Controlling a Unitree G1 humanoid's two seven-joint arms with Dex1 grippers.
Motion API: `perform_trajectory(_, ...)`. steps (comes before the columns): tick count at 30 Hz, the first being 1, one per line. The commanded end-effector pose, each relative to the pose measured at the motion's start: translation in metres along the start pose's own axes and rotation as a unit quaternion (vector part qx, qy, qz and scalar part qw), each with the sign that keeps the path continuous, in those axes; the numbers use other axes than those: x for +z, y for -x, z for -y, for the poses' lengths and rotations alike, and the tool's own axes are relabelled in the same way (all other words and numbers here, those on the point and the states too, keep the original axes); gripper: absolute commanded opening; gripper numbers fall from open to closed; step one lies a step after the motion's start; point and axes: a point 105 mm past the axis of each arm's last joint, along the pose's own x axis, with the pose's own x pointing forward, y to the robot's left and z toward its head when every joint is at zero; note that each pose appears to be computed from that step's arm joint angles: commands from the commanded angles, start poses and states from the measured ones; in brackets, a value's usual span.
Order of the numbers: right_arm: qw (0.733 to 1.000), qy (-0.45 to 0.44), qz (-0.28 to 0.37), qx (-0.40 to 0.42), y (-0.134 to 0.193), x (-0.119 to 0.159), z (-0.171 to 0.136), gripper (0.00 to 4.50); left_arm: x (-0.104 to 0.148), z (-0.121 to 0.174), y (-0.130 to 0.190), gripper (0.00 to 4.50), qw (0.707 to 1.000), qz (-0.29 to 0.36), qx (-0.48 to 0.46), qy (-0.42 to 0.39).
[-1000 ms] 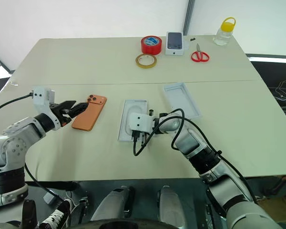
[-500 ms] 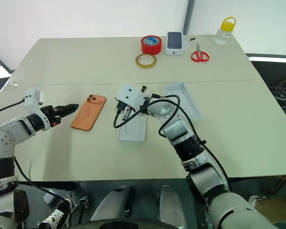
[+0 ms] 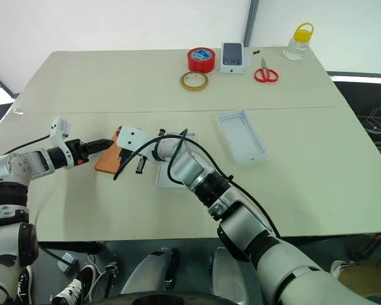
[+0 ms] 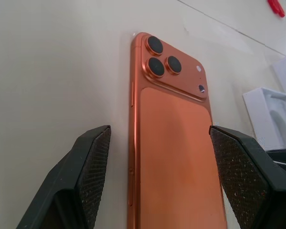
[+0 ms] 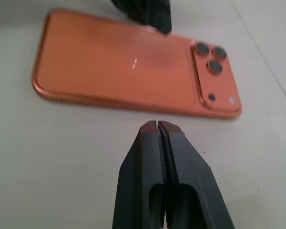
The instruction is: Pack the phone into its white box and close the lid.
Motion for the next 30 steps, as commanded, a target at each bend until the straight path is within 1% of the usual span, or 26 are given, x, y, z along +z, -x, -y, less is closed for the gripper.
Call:
perform_trajectory(1,0.999,0.031,-0.009,-0.005,-0.006,0.014,0.002,0.07,-0.029,-0.003,-0.010,3.48,0.998,-0.055,-0.003,0.018)
perform_trajectory(3,1.000,-0.007,0.003,0.009,-0.009,0.018,-0.001,0.07,-0.028,0.000,-0.011,3.48,0.998,-0.059,-0.007,0.017)
perform_trajectory(5,1.000,-0.019,0.001,0.012,-0.012,0.017,-0.002,0.07,-0.033,0.002,-0.014,3.48,0.997,-0.074,-0.010,0.016)
perform_trajectory(11,1.000,-0.011,-0.009,0.016,-0.017,0.014,-0.004,0.07,-0.056,0.012,-0.021,3.48,0.991,-0.129,-0.035,0.020)
perform_trajectory(16,1.000,-0.001,-0.011,0.016,-0.017,0.011,-0.005,0.07,-0.066,0.026,-0.028,3.48,0.986,-0.151,-0.063,0.027)
perform_trajectory(20,1.000,-0.002,-0.015,0.015,-0.016,0.007,-0.003,0.07,-0.061,0.034,-0.030,3.48,0.986,-0.144,-0.075,0.023)
perform_trajectory(23,1.000,0.000,-0.018,0.015,-0.016,0.004,-0.003,0.07,-0.050,0.028,-0.030,3.48,0.991,-0.120,-0.058,0.024)
perform_trajectory(28,1.000,-0.004,-0.017,0.017,-0.016,0.003,-0.005,0.07,-0.043,0.023,-0.022,3.48,0.992,-0.106,-0.054,0.040)
perform_trajectory(30,1.000,-0.004,-0.015,0.015,-0.016,0.004,-0.004,0.00,-0.042,0.022,-0.017,2.94,0.992,-0.104,-0.057,0.052)
